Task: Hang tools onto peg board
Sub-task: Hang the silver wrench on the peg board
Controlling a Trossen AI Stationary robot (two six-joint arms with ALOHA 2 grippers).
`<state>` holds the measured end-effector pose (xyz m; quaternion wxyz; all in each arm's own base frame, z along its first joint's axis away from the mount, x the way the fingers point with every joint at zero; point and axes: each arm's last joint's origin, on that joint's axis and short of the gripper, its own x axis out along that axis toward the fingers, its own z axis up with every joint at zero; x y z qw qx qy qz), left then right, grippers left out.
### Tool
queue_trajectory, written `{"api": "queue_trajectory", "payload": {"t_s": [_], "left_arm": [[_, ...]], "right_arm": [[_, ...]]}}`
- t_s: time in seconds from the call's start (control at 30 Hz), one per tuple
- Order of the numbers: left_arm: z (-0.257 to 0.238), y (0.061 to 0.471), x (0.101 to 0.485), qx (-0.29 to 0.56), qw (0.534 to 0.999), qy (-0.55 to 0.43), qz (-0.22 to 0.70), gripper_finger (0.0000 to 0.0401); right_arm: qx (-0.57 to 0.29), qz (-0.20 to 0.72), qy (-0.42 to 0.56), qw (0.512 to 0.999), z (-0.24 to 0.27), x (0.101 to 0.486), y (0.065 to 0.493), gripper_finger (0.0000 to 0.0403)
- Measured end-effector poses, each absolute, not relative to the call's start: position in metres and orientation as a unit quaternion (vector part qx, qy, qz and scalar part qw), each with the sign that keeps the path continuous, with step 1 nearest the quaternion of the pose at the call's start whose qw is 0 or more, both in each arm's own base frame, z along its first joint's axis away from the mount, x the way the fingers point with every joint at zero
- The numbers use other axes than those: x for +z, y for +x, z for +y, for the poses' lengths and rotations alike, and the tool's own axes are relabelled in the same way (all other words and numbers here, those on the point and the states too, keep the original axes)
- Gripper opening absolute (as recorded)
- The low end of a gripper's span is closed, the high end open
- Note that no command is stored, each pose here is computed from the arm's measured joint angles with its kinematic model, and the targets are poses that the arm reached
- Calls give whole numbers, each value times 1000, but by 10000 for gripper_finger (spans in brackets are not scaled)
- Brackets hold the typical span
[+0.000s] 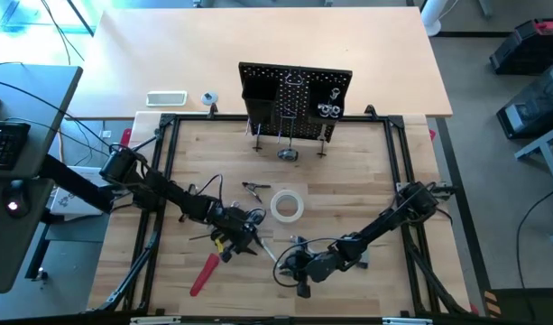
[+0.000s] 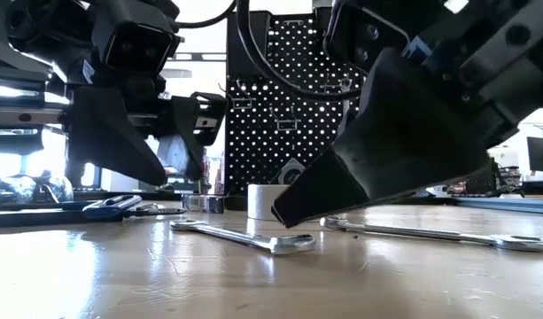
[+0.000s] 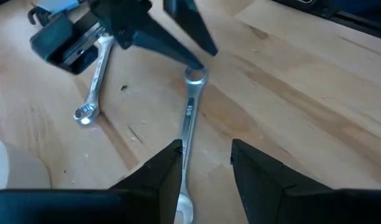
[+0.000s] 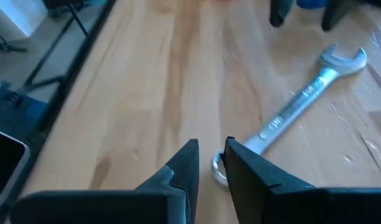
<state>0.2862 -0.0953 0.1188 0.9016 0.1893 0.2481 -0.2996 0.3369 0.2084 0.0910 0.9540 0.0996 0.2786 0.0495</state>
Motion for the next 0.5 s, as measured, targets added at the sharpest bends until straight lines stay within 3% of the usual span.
{"api": "queue_trajectory", "payload": {"t_s": [0.23,0.5], "left_arm": [[-97,289,117,-306,902,188,239,129],[-105,316,95,-319,890,193,262,129]], "right_arm": [[31,317,102,942,205,85,334,66],[41,321,104,941,204,85,335,24]]}}
